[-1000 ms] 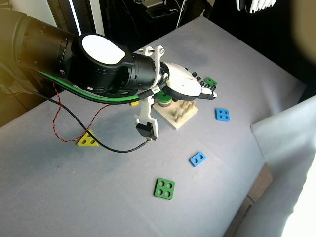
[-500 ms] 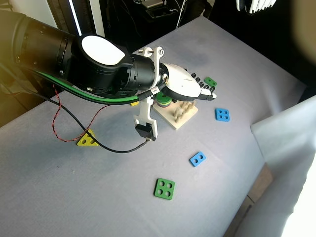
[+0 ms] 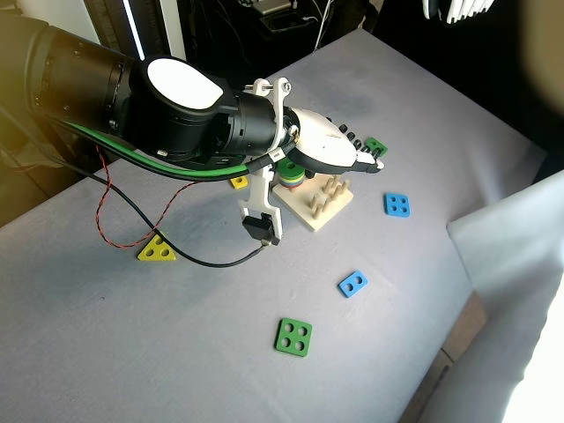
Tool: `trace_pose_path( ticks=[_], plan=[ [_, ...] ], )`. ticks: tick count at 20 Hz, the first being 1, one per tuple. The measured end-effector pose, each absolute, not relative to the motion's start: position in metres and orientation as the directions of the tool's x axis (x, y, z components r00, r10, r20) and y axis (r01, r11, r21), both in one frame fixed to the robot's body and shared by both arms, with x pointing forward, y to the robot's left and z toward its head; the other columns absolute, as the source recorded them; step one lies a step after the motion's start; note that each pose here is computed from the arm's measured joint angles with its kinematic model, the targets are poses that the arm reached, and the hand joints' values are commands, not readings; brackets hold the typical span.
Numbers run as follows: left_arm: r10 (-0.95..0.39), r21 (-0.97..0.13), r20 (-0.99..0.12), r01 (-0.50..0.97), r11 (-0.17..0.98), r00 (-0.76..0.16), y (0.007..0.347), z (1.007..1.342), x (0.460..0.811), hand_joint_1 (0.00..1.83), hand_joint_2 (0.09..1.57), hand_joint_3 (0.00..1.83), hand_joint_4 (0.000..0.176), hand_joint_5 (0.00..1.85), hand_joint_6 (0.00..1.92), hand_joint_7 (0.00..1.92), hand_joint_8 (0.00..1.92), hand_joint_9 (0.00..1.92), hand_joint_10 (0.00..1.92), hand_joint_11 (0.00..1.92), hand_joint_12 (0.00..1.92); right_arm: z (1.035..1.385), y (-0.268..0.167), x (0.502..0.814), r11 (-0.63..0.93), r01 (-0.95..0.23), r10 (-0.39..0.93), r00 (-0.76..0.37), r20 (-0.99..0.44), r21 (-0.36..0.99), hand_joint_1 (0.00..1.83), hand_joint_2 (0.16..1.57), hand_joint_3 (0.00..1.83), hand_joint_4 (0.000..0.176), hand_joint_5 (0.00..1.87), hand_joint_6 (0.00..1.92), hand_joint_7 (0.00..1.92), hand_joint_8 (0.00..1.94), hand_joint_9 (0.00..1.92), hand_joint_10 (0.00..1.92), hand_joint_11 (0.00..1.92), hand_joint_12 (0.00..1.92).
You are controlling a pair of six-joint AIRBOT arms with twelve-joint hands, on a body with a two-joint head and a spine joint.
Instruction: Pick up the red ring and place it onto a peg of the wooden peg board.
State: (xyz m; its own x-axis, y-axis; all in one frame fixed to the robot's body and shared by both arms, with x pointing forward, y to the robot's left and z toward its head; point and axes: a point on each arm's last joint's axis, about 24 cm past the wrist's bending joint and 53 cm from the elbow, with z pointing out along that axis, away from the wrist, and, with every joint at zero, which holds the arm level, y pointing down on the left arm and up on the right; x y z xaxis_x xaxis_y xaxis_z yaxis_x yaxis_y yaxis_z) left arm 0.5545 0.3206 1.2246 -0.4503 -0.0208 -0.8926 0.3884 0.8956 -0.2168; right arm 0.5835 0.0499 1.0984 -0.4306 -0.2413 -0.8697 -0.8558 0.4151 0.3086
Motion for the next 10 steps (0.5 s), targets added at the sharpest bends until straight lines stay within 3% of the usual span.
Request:
trace_pose_path(
  ticks=[10],
  plan=[
    [-0.021,-0.218,-0.892,0.389,0.895,-0.451,0.3202,1.2245,0.5545,0.58,1.55,0.0,0.0,0.91,1.92,1.11,1.92,1.13,1.92,1.18,1.92,1.0981,0.0489,0.586,0.423,-0.853,-0.239,-0.43,-0.871,0.305,1.08,1.0,0.0,0.176,1.23,0.55,0.41,0.01,0.19,0.01,0.0,0.0]
  ],
)
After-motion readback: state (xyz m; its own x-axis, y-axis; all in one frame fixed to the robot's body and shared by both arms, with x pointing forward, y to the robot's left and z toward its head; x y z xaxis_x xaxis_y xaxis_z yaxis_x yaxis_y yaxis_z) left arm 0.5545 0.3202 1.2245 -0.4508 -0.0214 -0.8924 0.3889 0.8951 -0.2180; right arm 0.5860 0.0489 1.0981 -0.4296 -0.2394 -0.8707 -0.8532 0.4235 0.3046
